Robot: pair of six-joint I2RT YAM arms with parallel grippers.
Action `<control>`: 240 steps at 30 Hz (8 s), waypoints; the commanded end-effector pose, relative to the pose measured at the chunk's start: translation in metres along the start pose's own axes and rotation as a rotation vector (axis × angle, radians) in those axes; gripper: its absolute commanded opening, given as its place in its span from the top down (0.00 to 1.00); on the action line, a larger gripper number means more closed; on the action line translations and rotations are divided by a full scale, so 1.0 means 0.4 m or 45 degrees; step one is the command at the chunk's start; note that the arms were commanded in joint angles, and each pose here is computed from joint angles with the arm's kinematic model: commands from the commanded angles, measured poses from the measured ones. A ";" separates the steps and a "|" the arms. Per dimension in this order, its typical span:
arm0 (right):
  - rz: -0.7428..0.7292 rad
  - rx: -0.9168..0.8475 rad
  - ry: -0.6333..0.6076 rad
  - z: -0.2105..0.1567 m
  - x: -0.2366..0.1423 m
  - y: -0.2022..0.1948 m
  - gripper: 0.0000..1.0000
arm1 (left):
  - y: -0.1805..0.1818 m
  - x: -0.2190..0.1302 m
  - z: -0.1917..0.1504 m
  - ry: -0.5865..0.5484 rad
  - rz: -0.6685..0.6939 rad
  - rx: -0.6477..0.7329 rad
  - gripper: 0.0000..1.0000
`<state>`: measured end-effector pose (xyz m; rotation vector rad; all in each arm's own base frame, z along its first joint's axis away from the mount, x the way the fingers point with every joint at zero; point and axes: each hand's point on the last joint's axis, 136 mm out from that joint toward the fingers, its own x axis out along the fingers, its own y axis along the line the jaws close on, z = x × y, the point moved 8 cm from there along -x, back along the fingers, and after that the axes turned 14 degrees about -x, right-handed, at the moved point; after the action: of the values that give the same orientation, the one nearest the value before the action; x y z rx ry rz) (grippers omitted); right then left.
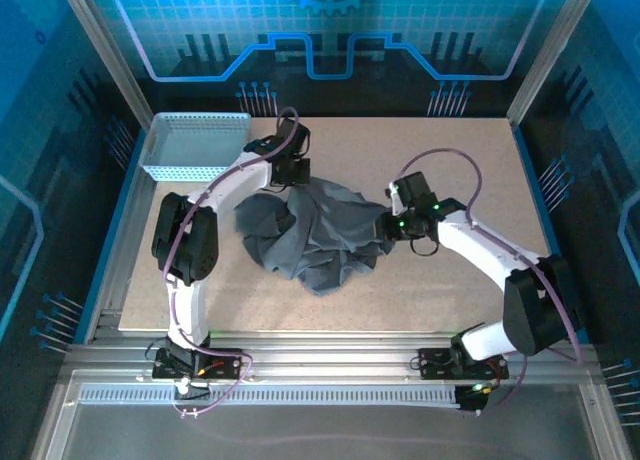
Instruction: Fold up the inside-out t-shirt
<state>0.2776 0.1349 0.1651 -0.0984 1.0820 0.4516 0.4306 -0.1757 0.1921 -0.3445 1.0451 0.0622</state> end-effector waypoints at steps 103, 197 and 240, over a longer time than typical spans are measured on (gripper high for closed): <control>-0.116 0.632 -0.175 0.144 -0.089 -0.339 1.00 | -0.183 -0.185 -0.120 -0.139 -0.442 0.111 1.00; 0.394 -0.441 -0.519 0.177 -0.010 0.479 0.32 | 0.144 -0.353 -0.190 -0.072 -0.639 -0.263 1.00; 0.346 -0.240 -0.359 0.110 -0.122 0.295 1.00 | 0.076 -0.328 -0.419 -0.182 -0.562 0.093 0.29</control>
<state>0.2462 0.2323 0.2304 -0.0843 0.7924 0.7559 0.2143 -0.1755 0.2287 -0.4910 0.8602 -0.3641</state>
